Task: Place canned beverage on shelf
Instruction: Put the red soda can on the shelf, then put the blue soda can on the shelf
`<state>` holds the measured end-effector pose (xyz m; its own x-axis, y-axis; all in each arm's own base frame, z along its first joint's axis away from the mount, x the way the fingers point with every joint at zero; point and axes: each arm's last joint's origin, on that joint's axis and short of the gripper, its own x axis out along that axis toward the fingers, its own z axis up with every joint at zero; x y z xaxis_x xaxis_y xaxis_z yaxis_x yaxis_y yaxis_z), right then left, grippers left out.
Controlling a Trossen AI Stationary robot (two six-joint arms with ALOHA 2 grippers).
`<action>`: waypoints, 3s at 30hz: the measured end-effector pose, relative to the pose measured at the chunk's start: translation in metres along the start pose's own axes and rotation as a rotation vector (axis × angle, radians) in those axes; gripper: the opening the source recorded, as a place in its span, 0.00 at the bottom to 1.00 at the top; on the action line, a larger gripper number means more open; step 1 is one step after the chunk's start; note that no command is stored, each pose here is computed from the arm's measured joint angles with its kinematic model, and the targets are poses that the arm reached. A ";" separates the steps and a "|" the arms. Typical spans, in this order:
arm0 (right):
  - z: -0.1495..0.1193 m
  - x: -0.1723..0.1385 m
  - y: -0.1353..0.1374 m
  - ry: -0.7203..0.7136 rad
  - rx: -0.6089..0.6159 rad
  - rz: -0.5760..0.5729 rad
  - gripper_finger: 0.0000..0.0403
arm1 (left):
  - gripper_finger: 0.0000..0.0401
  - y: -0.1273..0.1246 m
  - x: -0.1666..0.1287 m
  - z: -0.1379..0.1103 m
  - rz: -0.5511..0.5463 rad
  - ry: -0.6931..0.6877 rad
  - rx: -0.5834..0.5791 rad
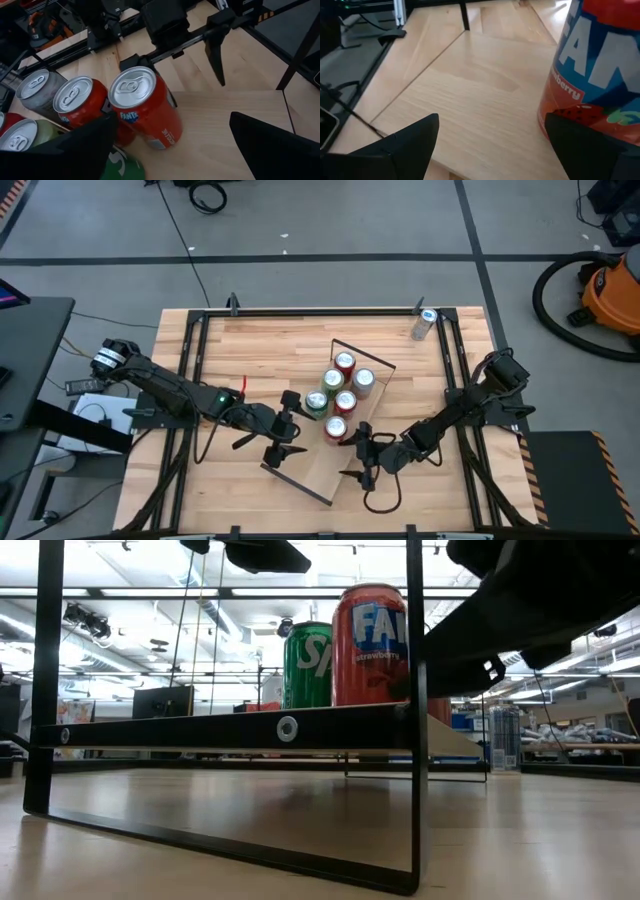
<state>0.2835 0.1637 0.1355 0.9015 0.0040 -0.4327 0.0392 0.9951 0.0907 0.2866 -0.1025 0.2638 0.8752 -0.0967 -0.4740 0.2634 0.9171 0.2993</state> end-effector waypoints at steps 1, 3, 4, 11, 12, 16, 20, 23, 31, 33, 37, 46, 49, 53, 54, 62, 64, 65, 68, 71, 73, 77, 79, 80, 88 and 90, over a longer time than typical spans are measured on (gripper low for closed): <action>0.000 0.001 -0.001 0.003 -0.001 -0.006 0.93 | 0.99 0.000 0.000 0.000 0.000 0.000 0.000; 0.000 0.002 -0.004 0.007 -0.002 -0.016 0.92 | 0.99 0.000 0.000 0.000 0.000 0.000 0.000; 0.001 0.002 -0.005 0.006 0.000 -0.020 0.92 | 0.99 0.000 0.000 0.000 0.000 0.001 0.000; 0.003 0.006 -0.012 0.006 0.003 -0.045 0.91 | 0.99 -0.001 0.000 0.000 -0.002 0.001 0.001; 0.003 0.006 -0.013 0.006 0.003 -0.048 0.91 | 0.99 -0.001 0.000 0.000 -0.003 0.000 0.002; 0.004 0.008 -0.016 0.005 0.007 -0.059 0.91 | 0.99 -0.001 0.000 0.000 -0.004 0.000 0.006; 0.005 0.008 -0.016 0.007 -0.010 -0.052 0.91 | 0.99 -0.001 -0.001 0.000 -0.004 0.001 0.004; 0.013 0.002 -0.015 -0.004 0.005 -0.004 0.91 | 0.99 0.001 -0.008 0.003 0.003 -0.014 -0.016; 0.042 -0.038 -0.024 0.056 0.084 0.019 0.90 | 0.99 0.016 -0.036 0.015 0.136 -0.084 -0.067; 0.052 -0.052 -0.029 0.051 0.099 -0.001 0.89 | 0.99 0.020 -0.039 0.016 0.171 -0.091 -0.084; 0.063 -0.082 -0.042 0.087 0.141 -0.049 0.86 | 0.99 0.031 -0.040 0.014 0.240 -0.080 -0.128; 0.051 -0.122 -0.086 0.437 0.349 -0.158 0.86 | 0.99 0.053 -0.037 0.004 0.308 -0.017 -0.123; 0.046 -0.129 -0.101 0.548 0.404 -0.211 0.86 | 0.99 0.060 -0.036 0.001 0.331 -0.006 -0.128; 0.041 -0.136 -0.123 0.674 0.494 -0.291 0.86 | 0.99 0.068 -0.035 -0.005 0.354 0.024 -0.146; 0.039 -0.137 -0.128 0.708 0.514 -0.312 0.86 | 0.99 0.068 -0.034 -0.009 0.357 0.036 -0.145; 0.038 -0.153 -0.169 0.881 0.624 -0.493 0.86 | 0.95 0.062 -0.042 -0.026 0.356 0.037 -0.134; 0.045 -0.158 -0.178 0.892 0.640 -0.532 0.86 | 0.93 0.063 -0.047 -0.026 0.366 0.005 -0.129; 0.048 -0.160 -0.182 0.900 0.642 -0.551 0.86 | 0.92 0.063 -0.051 -0.027 0.369 0.004 -0.124; 0.062 -0.167 -0.194 0.864 0.652 -0.605 0.86 | 0.90 0.064 -0.058 -0.030 0.385 -0.014 -0.120; 0.075 -0.170 -0.207 0.815 0.655 -0.635 0.86 | 0.89 0.064 -0.062 -0.038 0.392 -0.001 -0.097; 0.082 -0.173 -0.216 0.784 0.655 -0.665 0.86 | 0.89 0.065 -0.064 -0.043 0.402 -0.004 -0.083; 0.091 -0.178 -0.236 0.752 0.679 -0.746 0.86 | 0.88 0.065 -0.064 -0.052 0.417 -0.003 -0.056; 0.093 -0.180 -0.248 0.737 0.694 -0.785 0.86 | 0.88 0.064 -0.065 -0.056 0.424 -0.011 -0.041; 0.095 -0.181 -0.253 0.731 0.694 -0.804 0.86 | 0.88 0.065 -0.064 -0.055 0.433 -0.030 -0.039; 0.104 -0.184 -0.297 0.659 0.650 -0.929 0.86 | 0.88 0.066 -0.063 -0.061 0.451 -0.043 -0.038; 0.102 -0.181 -0.309 0.667 0.641 -0.940 0.86 | 0.88 0.065 -0.063 -0.062 0.449 -0.049 -0.061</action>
<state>0.1516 -0.1541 0.2774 0.0413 -0.4275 -0.9031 0.8921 0.4228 -0.1593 0.2236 -0.0127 0.2624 0.9157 0.2992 -0.2683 -0.1700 0.8933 0.4161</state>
